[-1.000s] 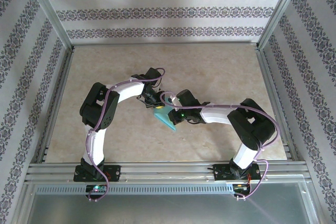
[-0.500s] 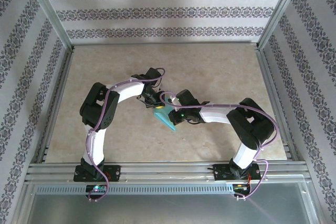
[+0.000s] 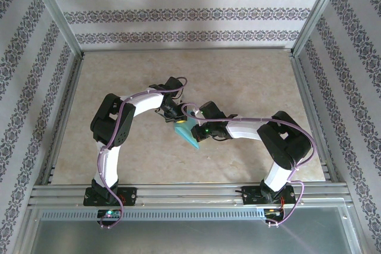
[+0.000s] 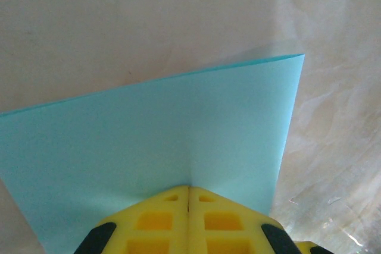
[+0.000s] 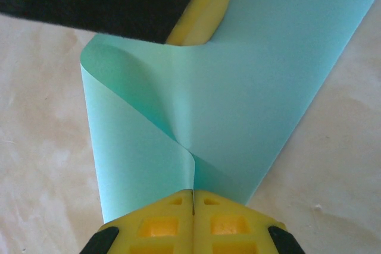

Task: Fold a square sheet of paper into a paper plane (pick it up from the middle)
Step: Third fold the triangle at the center of the table.

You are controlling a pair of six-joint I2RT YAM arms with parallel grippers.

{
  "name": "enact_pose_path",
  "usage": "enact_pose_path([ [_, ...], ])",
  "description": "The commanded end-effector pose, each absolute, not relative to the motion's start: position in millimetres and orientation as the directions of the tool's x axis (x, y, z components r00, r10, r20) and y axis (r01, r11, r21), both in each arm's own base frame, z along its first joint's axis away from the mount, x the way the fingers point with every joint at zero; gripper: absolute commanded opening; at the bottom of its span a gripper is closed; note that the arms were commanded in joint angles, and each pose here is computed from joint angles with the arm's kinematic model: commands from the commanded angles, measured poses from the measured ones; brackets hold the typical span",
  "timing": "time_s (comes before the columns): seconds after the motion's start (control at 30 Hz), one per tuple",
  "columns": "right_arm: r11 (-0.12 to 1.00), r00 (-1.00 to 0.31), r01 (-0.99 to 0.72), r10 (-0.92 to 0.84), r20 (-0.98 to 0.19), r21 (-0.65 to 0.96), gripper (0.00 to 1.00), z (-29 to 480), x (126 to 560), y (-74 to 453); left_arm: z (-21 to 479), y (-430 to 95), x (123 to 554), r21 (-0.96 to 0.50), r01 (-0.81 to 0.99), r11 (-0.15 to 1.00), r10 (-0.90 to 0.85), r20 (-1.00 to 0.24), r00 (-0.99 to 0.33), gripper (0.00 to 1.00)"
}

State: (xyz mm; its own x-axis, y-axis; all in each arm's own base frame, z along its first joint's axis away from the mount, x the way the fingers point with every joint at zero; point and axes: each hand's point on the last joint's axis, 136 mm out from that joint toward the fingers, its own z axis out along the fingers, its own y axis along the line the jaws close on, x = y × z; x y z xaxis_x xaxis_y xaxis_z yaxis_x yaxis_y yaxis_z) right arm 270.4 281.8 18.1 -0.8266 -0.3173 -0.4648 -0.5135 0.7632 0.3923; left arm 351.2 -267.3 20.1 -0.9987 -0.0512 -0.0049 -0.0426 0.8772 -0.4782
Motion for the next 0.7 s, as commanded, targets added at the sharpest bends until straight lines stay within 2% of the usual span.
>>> enact_pose_path([
  [0.0,0.773,-0.837,-0.497,-0.308,-0.452,0.394,0.0,18.1,274.6,280.7,-2.0,-263.3,332.3,-0.425,-0.045,0.904,-0.021,0.061,-0.998,0.0],
  [0.47,0.791,-0.855,-0.476,-0.313,-0.414,0.384,0.0,4.8,269.6,274.4,25.3,-267.3,345.8,-0.467,-0.057,0.882,-0.06,0.008,-0.998,0.0],
  [0.67,0.797,-0.857,-0.469,-0.307,-0.413,0.381,0.0,4.7,270.1,272.3,53.7,-251.4,360.6,-0.522,-0.143,0.841,-0.194,-0.044,-0.98,0.1],
])
